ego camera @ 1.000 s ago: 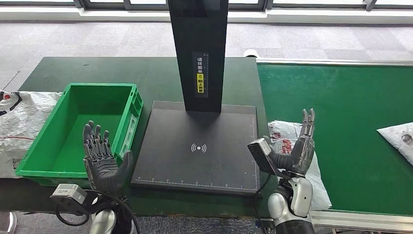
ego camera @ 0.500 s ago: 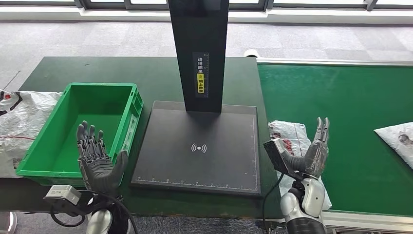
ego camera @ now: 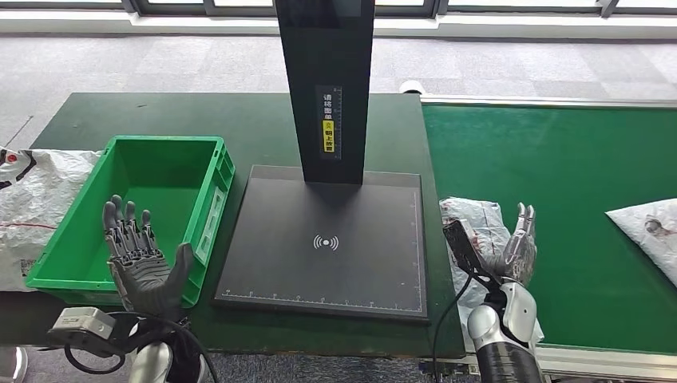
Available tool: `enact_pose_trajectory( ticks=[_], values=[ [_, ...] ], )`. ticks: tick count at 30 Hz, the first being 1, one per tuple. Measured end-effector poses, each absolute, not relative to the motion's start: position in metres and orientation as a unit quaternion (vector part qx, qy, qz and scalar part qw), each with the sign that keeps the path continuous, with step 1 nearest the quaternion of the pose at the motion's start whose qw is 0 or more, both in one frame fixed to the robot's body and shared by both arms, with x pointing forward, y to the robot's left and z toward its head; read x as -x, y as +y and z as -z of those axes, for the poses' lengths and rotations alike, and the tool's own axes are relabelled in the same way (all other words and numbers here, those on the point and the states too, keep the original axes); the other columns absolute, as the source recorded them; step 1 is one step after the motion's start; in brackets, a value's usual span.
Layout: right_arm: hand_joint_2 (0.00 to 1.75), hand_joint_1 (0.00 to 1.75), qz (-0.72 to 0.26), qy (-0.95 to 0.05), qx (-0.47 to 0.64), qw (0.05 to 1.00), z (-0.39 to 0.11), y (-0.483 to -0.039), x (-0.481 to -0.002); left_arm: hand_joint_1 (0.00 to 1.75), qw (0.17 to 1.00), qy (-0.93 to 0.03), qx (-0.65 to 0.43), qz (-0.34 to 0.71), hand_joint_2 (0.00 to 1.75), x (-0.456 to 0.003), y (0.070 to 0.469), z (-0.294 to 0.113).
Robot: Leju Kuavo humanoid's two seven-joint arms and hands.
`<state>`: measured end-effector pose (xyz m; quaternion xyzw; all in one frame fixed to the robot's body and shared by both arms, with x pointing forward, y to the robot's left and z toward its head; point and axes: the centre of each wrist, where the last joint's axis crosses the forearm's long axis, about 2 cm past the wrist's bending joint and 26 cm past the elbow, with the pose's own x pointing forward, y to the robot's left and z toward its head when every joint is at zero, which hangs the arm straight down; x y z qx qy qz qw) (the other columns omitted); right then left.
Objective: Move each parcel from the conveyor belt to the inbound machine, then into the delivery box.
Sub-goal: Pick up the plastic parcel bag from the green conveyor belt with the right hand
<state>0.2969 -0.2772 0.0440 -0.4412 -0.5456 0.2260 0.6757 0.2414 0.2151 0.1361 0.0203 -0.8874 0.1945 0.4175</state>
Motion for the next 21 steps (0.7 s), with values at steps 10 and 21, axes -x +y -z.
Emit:
enact_pose_trajectory(
  ticks=[10, 21],
  values=[
    [1.75, 0.00, -0.240, -0.504, 0.429, 0.710, -0.038, -0.275, -0.304, 0.00, 0.413, -0.890, -0.030, -0.194, 1.75, -0.240, 0.220, -0.138],
    [1.75, 0.00, -0.270, -0.435, 0.416, 0.751, -0.029, -0.275, -0.305, 0.00, 0.414, -0.889, -0.037, -0.195, 1.75, -0.239, 0.223, -0.137]
  ],
)
